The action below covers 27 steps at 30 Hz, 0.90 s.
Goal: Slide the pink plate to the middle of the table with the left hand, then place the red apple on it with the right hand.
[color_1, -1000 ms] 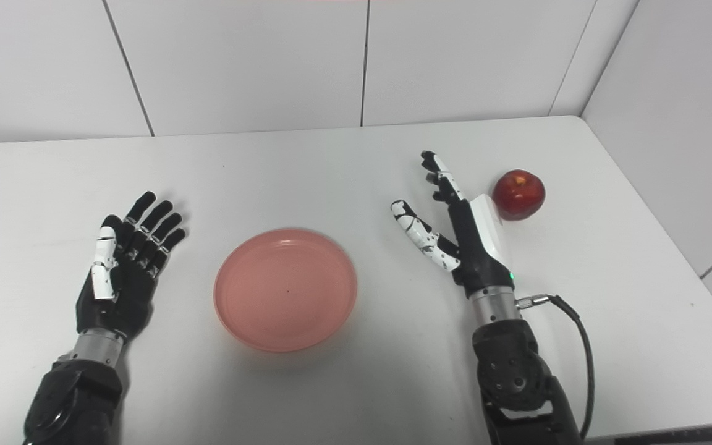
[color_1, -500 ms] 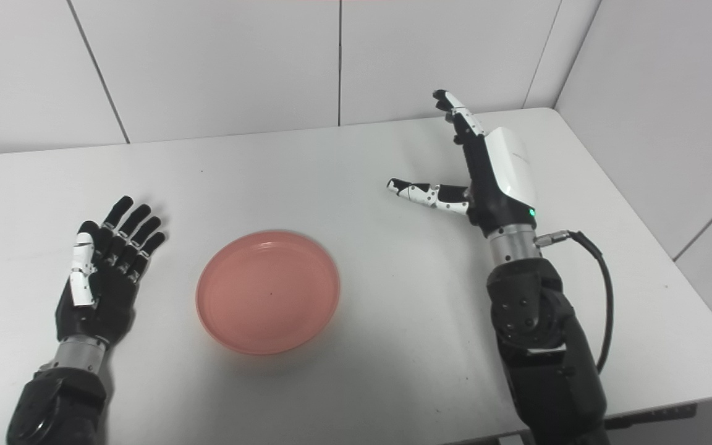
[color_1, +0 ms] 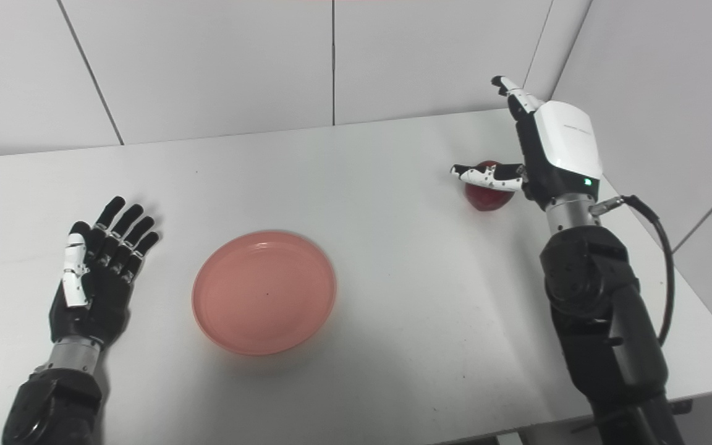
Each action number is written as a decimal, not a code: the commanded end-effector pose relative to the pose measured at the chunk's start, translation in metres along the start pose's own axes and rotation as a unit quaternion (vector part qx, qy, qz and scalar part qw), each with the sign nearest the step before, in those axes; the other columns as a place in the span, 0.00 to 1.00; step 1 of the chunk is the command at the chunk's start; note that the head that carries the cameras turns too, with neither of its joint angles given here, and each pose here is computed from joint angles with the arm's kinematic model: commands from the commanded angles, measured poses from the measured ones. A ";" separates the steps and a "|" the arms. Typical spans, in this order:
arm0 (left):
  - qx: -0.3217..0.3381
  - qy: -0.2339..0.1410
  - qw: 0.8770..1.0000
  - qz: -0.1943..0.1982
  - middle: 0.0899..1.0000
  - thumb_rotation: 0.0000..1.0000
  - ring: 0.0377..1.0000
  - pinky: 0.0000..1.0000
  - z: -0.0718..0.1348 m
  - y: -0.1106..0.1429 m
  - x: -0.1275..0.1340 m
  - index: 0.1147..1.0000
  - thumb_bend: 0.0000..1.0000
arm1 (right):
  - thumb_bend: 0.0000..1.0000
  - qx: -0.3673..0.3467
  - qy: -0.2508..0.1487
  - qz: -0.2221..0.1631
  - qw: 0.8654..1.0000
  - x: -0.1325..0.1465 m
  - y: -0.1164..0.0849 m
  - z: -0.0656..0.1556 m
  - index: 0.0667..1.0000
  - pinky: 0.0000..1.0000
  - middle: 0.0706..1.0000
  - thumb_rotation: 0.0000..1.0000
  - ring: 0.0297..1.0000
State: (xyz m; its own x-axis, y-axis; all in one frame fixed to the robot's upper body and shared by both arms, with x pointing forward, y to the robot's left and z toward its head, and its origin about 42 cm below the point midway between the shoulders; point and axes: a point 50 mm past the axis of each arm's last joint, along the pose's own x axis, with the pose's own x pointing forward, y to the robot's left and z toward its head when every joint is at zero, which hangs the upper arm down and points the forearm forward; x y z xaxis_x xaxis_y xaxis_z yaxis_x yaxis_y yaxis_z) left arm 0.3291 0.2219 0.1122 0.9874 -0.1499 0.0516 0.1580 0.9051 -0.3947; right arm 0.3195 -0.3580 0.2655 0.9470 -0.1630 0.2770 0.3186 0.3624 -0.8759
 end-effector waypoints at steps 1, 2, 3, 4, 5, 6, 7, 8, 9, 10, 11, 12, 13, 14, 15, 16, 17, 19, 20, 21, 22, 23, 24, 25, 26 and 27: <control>-0.007 0.012 1.000 0.003 0.86 1.00 0.87 0.89 -0.009 0.004 -0.004 0.85 0.42 | 1.00 -0.018 0.009 -0.025 0.999 0.013 -0.019 0.000 0.87 0.74 0.85 0.42 0.81; -0.007 0.013 1.000 0.003 0.86 1.00 0.87 0.89 -0.009 0.005 -0.004 0.85 0.42 | 1.00 -0.022 0.016 -0.022 0.999 0.014 -0.018 -0.003 0.87 0.73 0.85 0.43 0.80; -0.008 0.013 1.000 0.003 0.86 1.00 0.87 0.89 -0.009 0.005 -0.004 0.85 0.42 | 1.00 -0.025 0.022 -0.019 0.999 0.015 -0.018 -0.006 0.87 0.72 0.85 0.44 0.80; -0.008 0.013 1.000 0.004 0.86 1.00 0.87 0.89 -0.009 0.005 -0.004 0.85 0.41 | 1.00 -0.028 0.027 -0.017 0.999 0.016 -0.017 -0.008 0.88 0.72 0.85 0.45 0.80; -0.008 0.013 1.000 0.003 0.86 1.00 0.87 0.89 -0.009 0.005 -0.004 0.84 0.41 | 1.00 -0.032 0.031 -0.015 0.999 0.017 -0.017 -0.011 0.88 0.72 0.85 0.45 0.80; -0.008 0.013 1.000 0.003 0.86 1.00 0.87 0.89 -0.008 0.005 -0.004 0.84 0.41 | 1.00 -0.036 0.037 -0.013 0.999 0.018 -0.016 -0.014 0.88 0.72 0.85 0.46 0.80; -0.009 0.013 1.000 0.003 0.86 1.00 0.87 0.89 -0.008 0.004 -0.004 0.85 0.41 | 1.00 -0.039 0.043 -0.009 0.998 0.019 -0.015 -0.016 0.88 0.72 0.86 0.46 0.81; -0.010 0.013 1.000 0.003 0.86 1.00 0.87 0.89 -0.008 0.004 -0.004 0.85 0.41 | 1.00 -0.042 0.048 -0.006 0.998 0.020 -0.014 -0.019 0.89 0.72 0.86 0.47 0.81; -0.010 0.013 1.000 0.005 0.86 1.00 0.87 0.89 -0.008 0.004 -0.004 0.85 0.41 | 1.00 -0.043 0.054 -0.002 0.998 0.020 -0.013 -0.021 0.89 0.71 0.86 0.47 0.81; -0.009 0.013 1.000 0.005 0.86 1.00 0.87 0.89 -0.008 0.004 -0.004 0.85 0.41 | 1.00 -0.044 0.059 0.004 0.997 0.021 -0.011 -0.023 0.89 0.71 0.86 0.47 0.80; -0.007 0.013 1.000 0.004 0.86 1.00 0.87 0.89 -0.008 0.004 -0.004 0.85 0.41 | 1.00 -0.042 0.065 0.010 0.997 0.021 -0.010 -0.025 0.89 0.70 0.86 0.48 0.80; -0.007 0.013 1.000 0.003 0.86 1.00 0.87 0.90 -0.008 0.004 -0.005 0.85 0.41 | 1.00 -0.043 0.069 0.015 0.997 0.022 -0.008 -0.026 0.89 0.69 0.87 0.48 0.80; -0.007 0.013 1.000 0.002 0.86 1.00 0.87 0.90 -0.008 0.004 -0.005 0.85 0.40 | 1.00 -0.044 0.072 0.019 0.996 0.023 -0.006 -0.027 0.89 0.69 0.87 0.49 0.80; -0.008 0.013 1.000 0.001 0.86 1.00 0.87 0.90 -0.008 0.004 -0.005 0.85 0.40 | 1.00 -0.044 0.074 0.021 0.996 0.023 -0.005 -0.028 0.90 0.70 0.87 0.49 0.81; -0.007 0.014 1.000 0.003 0.86 1.00 0.87 0.90 -0.008 0.004 -0.005 0.85 0.40 | 1.00 -0.045 0.079 0.026 0.996 0.024 -0.003 -0.029 0.90 0.70 0.87 0.49 0.81; -0.006 0.014 1.000 0.004 0.86 1.00 0.87 0.89 -0.008 0.003 -0.005 0.84 0.40 | 1.00 -0.044 0.083 0.029 0.995 0.024 -0.002 -0.030 0.90 0.70 0.87 0.50 0.81; -0.006 0.014 1.000 0.004 0.86 1.00 0.87 0.89 -0.008 0.004 -0.006 0.84 0.41 | 1.00 -0.046 0.086 0.035 0.995 0.025 -0.001 -0.031 0.90 0.70 0.87 0.50 0.81; -0.007 0.014 1.000 0.003 0.86 1.00 0.87 0.89 -0.008 0.004 -0.006 0.85 0.41 | 1.00 -0.048 0.091 0.044 0.994 0.027 0.002 -0.033 0.90 0.70 0.87 0.50 0.81; -0.008 0.015 1.000 0.003 0.86 1.00 0.87 0.89 -0.008 0.004 -0.006 0.85 0.41 | 1.00 -0.048 0.093 0.047 0.993 0.027 0.003 -0.034 0.90 0.70 0.87 0.49 0.81; -0.009 0.015 1.000 0.003 0.86 1.00 0.87 0.89 -0.009 0.004 -0.006 0.85 0.41 | 1.00 -0.049 0.095 0.050 0.993 0.027 0.004 -0.035 0.89 0.70 0.87 0.49 0.81; -0.009 0.015 1.000 0.003 0.86 1.00 0.87 0.89 -0.009 0.004 -0.006 0.85 0.41 | 1.00 -0.048 0.098 0.052 0.993 0.028 0.006 -0.035 0.89 0.71 0.87 0.49 0.82; -0.009 0.015 1.000 0.003 0.86 1.00 0.87 0.89 -0.009 0.004 -0.006 0.85 0.41 | 1.00 -0.047 0.100 0.054 0.992 0.028 0.006 -0.035 0.89 0.71 0.87 0.48 0.82; -0.008 0.016 1.000 0.004 0.86 1.00 0.87 0.89 -0.009 0.003 -0.007 0.84 0.41 | 1.00 -0.046 0.103 0.058 0.992 0.029 0.008 -0.036 0.89 0.71 0.87 0.48 0.82; -0.008 0.016 1.000 0.005 0.86 1.00 0.87 0.89 -0.008 0.003 -0.007 0.84 0.41 | 1.00 -0.046 0.105 0.061 0.992 0.030 0.009 -0.036 0.89 0.71 0.87 0.48 0.82; -0.007 0.016 1.000 0.005 0.86 1.00 0.87 0.89 -0.008 0.003 -0.007 0.84 0.41 | 1.00 -0.045 0.106 0.064 0.991 0.032 0.012 -0.037 0.89 0.71 0.87 0.48 0.82; -0.007 0.016 1.000 0.005 0.86 1.00 0.87 0.89 -0.008 0.003 -0.007 0.84 0.41 | 1.00 -0.045 0.107 0.066 0.991 0.033 0.013 -0.038 0.89 0.72 0.87 0.48 0.82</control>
State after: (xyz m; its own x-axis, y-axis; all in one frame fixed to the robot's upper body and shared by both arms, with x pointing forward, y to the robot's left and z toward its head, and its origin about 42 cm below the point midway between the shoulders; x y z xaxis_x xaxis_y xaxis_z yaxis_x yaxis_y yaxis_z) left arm 0.3288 0.2223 0.1126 0.9872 -0.1508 0.0523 0.1591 0.9049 -0.3947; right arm 0.3421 -0.3887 0.2231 0.9509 -0.3096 0.0045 0.1156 0.3418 -0.9326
